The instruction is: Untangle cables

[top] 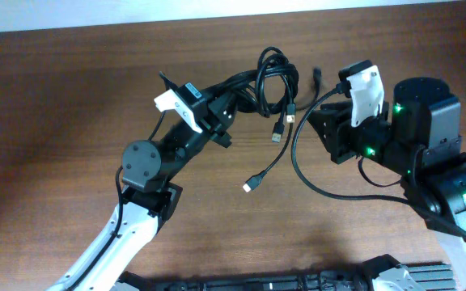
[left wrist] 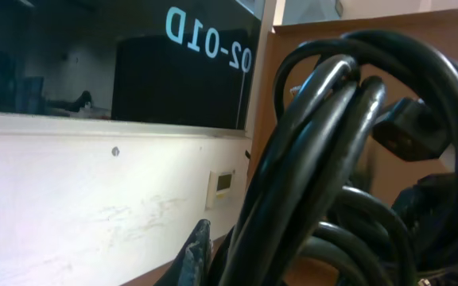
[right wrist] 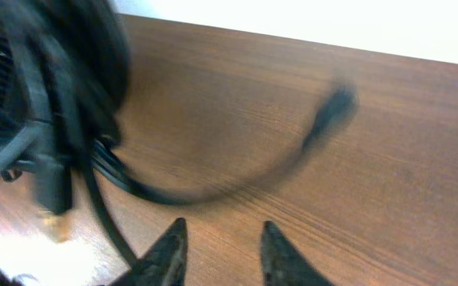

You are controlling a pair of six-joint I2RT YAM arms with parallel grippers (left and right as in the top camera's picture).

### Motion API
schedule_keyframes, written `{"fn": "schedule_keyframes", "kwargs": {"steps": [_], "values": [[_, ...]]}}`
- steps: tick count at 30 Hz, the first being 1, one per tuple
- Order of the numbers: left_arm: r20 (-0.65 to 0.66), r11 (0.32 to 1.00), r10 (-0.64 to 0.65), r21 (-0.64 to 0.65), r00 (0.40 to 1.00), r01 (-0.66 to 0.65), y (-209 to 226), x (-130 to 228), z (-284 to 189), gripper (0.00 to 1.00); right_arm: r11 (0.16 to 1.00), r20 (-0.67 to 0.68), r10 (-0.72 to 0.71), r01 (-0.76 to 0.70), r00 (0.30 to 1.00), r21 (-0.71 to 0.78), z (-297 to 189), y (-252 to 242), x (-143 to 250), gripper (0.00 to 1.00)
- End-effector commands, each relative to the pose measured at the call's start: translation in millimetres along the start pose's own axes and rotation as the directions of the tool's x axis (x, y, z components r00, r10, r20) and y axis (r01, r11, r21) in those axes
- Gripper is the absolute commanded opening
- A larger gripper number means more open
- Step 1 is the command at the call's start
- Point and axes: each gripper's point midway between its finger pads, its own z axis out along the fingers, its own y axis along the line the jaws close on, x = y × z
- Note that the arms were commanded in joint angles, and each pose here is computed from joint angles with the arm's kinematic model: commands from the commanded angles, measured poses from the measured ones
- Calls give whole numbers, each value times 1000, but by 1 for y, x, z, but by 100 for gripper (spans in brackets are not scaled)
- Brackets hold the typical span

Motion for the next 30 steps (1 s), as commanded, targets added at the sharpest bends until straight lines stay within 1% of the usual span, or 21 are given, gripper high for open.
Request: {"fn": "schedule_keyframes", "kwargs": {"steps": [1, 2, 4, 6, 7, 8, 9, 10, 11, 13, 15, 16, 18, 19, 20, 21, 22, 23, 25, 27, 30], "values": [[56, 1000, 6, -8, 998, -6, -1, -22, 1, 0, 1000, 38, -20, 19, 999, 22, -4, -2, -6, 64], [53, 1000, 7, 0, 999, -7, -2, -22, 1, 0, 999, 73, -30, 29, 997, 20, -10, 1, -13, 68], [38, 997, 58, 57, 998, -60, -12, -19, 1, 0, 998, 149, -54, 53, 987, 17, -25, 6, -25, 72], [24, 969, 174, 176, 984, -176, -33, -11, -1, 0, 996, 229, -87, 85, 969, 17, -44, 13, -37, 74], [23, 948, 225, 227, 974, -224, -41, -7, -3, 0, 995, 251, -104, 103, 962, 17, -51, 16, -39, 78], [28, 909, 294, 302, 955, -288, -53, 0, -7, 0, 983, 264, -178, 181, 948, 13, -58, 22, -39, 80], [36, 889, 316, 337, 948, -309, -59, 2, -9, 0, 972, 272, -225, 237, 936, -9, -61, 29, -38, 80], [52, 861, 346, 379, 937, -339, -66, 4, -12, 0, 940, 278, -313, 338, 908, -49, -63, 41, -33, 81], [52, 859, 348, 383, 936, -341, -66, 4, -12, 0, 915, 269, -366, 397, 891, -70, -63, 46, -27, 82], [55, 853, 351, 392, 935, -343, -68, 5, -13, 0, 889, 215, -427, 451, 878, -77, -59, 45, -11, 82], [87, 800, 396, 456, 914, -390, -79, 8, -18, 0, 843, 222, -487, 521, 845, -134, -60, 55, -3, 80], [92, 791, 397, 470, 913, -392, -82, 8, -19, 0, 797, 253, -528, 576, 811, -183, -63, 67, 0, 73], [93, 790, 398, 471, 913, -392, -82, 8, -20, 0, 788, 259, -534, 585, 805, -193, -63, 69, 1, 61], [93, 791, 398, 470, 913, -392, -82, 8, -19, 0, 790, 248, -532, 580, 810, -198, -63, 68, 4, 59], [97, 797, 401, 454, 911, -399, -80, 6, -18, 0, 797, 227, -529, 570, 818, -198, -62, 66, 8, 62], [106, 801, 405, 437, 908, -409, -78, 3, -17, 0, 802, 212, -526, 563, 824, -200, -61, 64, 11, 44], [114, 802, 409, 428, 905, -416, -77, 1, -16, 0, 805, 197, -522, 556, 830, -208, -61, 64, 15, 17], [111, 814, 411, 402, 905, -419, -73, -1, -14, 0, 808, 184, -519, 549, 835, -215, -61, 64, 18, 4], [98, 851, 408, 318, 908, -417, -59, -5, -8, 0, 816, 148, -510, 531, 847, -227, -60, 62, 27, 4], [91, 869, 407, 269, 909, -416, -51, -8, -6, 0, 822, 125, -506, 521, 854, -230, -60, 60, 31, 4], [60, 943, 310, 107, 949, -315, -23, -17, 0, 0, 821, 125, -504, 519, 855, -239, -60, 61, 32, 4]]}}
